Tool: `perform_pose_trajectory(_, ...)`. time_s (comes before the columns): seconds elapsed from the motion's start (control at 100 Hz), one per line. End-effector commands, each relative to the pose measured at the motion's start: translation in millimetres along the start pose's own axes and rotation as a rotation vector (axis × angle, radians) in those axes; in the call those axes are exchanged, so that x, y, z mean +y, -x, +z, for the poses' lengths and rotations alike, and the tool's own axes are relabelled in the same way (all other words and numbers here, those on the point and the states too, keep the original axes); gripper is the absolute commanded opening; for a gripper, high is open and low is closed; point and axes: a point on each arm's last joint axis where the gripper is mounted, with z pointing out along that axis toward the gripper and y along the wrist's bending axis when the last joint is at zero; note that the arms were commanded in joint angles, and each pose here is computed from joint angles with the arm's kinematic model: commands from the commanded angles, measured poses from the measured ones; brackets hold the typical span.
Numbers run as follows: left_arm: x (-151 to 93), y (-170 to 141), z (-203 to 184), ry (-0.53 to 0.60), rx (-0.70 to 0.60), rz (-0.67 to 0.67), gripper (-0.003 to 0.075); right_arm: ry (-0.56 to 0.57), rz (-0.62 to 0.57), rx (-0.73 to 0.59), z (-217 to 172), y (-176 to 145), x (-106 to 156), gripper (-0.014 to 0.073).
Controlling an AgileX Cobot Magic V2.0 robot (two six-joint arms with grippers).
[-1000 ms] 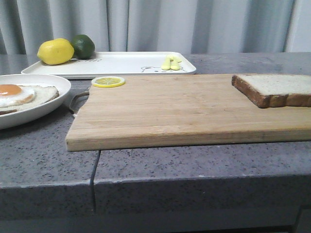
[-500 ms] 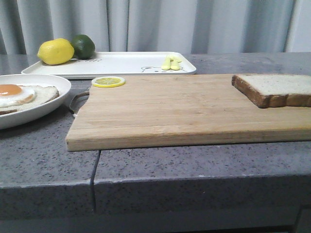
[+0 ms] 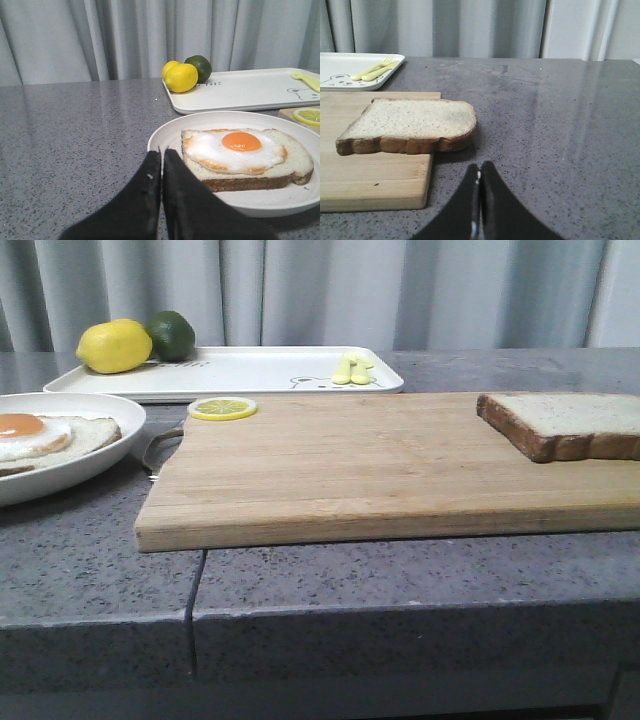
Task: Place bread and move sandwich to tray
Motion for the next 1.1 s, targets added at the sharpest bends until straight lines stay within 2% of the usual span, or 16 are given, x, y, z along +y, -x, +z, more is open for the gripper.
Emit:
perform_pose_trajectory(0.0,0,5,-2,0.000,-0.106,-0.058,-0.0020,0.007,-0.003,-0.131,-2,11,1,-0.0060)
perform_pose_trajectory(0.18,0,8,-3,-0.005,-0.111,-0.138,-0.0020,0.011,-0.003,-0.197,-3,17,1,-0.0060)
perform_pose_trajectory(0.34,-2,19,-4,-0.020,-0.055,-0.145,-0.0020,0.010,0.015,-0.172,-4,23,1,-0.0060)
perform_pose_trajectory(0.61,-3,50,3,-0.026,-0.007,-0.149,-0.0020,0.008,0.096,-0.062,-7,45,1,-0.0060)
perform_pose_trajectory(0.86,-7,79,19,-0.053,0.148,-0.197,-0.0020,-0.001,0.102,0.092,-2,77,2,-0.0060)
perform_pose_trajectory(1.09,-11,122,36,-0.084,0.269,-0.190,-0.0020,-0.010,0.101,0.225,9,110,3,-0.0060)
